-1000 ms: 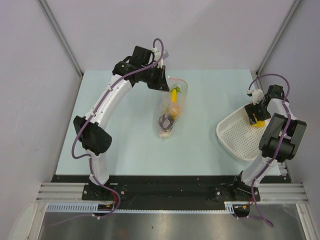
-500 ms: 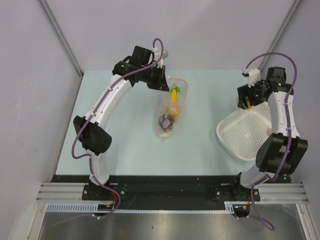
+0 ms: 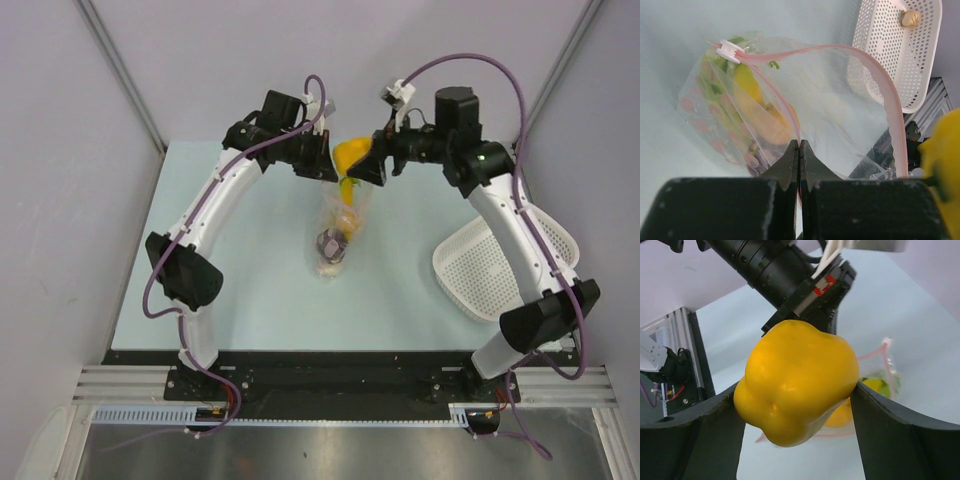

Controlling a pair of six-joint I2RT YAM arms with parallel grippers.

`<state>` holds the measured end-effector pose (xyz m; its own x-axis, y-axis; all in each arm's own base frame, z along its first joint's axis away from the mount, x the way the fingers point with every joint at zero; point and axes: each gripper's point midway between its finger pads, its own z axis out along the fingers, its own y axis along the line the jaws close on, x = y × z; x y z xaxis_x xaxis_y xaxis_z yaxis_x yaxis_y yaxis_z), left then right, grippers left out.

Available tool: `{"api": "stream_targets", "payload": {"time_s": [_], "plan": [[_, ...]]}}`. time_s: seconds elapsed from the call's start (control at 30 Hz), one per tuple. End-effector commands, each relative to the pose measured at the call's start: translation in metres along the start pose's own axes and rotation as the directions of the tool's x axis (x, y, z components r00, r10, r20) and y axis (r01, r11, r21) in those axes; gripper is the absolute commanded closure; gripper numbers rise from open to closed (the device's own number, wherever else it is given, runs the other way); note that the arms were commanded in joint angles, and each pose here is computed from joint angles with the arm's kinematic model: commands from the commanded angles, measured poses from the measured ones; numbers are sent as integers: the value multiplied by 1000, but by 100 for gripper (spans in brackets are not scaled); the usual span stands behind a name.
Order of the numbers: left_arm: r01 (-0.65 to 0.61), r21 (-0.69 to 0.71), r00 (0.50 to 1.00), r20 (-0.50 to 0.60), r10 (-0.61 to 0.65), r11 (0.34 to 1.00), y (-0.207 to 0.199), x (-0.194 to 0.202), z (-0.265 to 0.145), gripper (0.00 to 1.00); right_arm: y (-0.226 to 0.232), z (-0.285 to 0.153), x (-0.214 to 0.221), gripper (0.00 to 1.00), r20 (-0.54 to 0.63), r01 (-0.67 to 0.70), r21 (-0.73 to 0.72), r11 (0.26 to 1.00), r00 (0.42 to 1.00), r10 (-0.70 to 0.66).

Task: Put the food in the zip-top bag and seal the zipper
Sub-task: Place the fake fruit in the zipper food storage bag.

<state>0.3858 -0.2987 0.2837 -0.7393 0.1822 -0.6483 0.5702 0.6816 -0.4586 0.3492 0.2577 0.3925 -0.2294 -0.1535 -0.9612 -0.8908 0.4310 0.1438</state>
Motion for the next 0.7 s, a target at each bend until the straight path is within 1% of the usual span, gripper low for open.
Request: {"api": "stream_targets", "payload": {"time_s": [0.0,0.1,0.17,0.2,0.23,0.3,0.4,0.43,0.53,0.57,0.6,0.67], "plan": [[-46,32,997,68,43,998,-14,-13,-26,100,9,37,6,47,-22,11,-33,999,1000,-11],[-38,22,997,66,36,999,-10,-11,-29,100,9,42,20,44,-66,24,-20,1000,998,-25],[-26,23,997,71,25,999,-8,-12,-31,100,5,43,29,36,-88,20,-1,1000,996,-20],[-20,24,998,66,18,1000,-6,-9,-30,100,3,41,31,27,-95,22,15,1000,995,-20],[-18,31,998,66,16,999,-7,-9,-30,100,3,41,33,12,-101,22,14,1000,995,-20],[-19,37,998,63,16,999,-8,-8,-30,100,5,38,31,0,-100,28,22,999,995,-26],[-30,38,997,66,28,999,-8,-9,-32,100,8,30,23,0,-82,33,27,999,996,-31],[-32,34,997,67,30,999,-7,-9,-33,100,11,23,16,0,-66,41,30,999,997,-39],[-38,35,997,68,36,999,-8,-9,-33,100,1,0,1,0,-25,30,76,997,999,-28],[-40,35,997,71,37,999,-9,-10,-34,100,-4,-8,-1,0,-19,24,94,995,1000,-23],[-42,36,996,75,40,998,-9,-11,-35,100,-24,-26,3,0,-30,6,154,988,1000,-1],[-43,36,996,73,41,998,-9,-10,-35,100,-45,-52,12,0,-64,13,239,971,998,3]]}}
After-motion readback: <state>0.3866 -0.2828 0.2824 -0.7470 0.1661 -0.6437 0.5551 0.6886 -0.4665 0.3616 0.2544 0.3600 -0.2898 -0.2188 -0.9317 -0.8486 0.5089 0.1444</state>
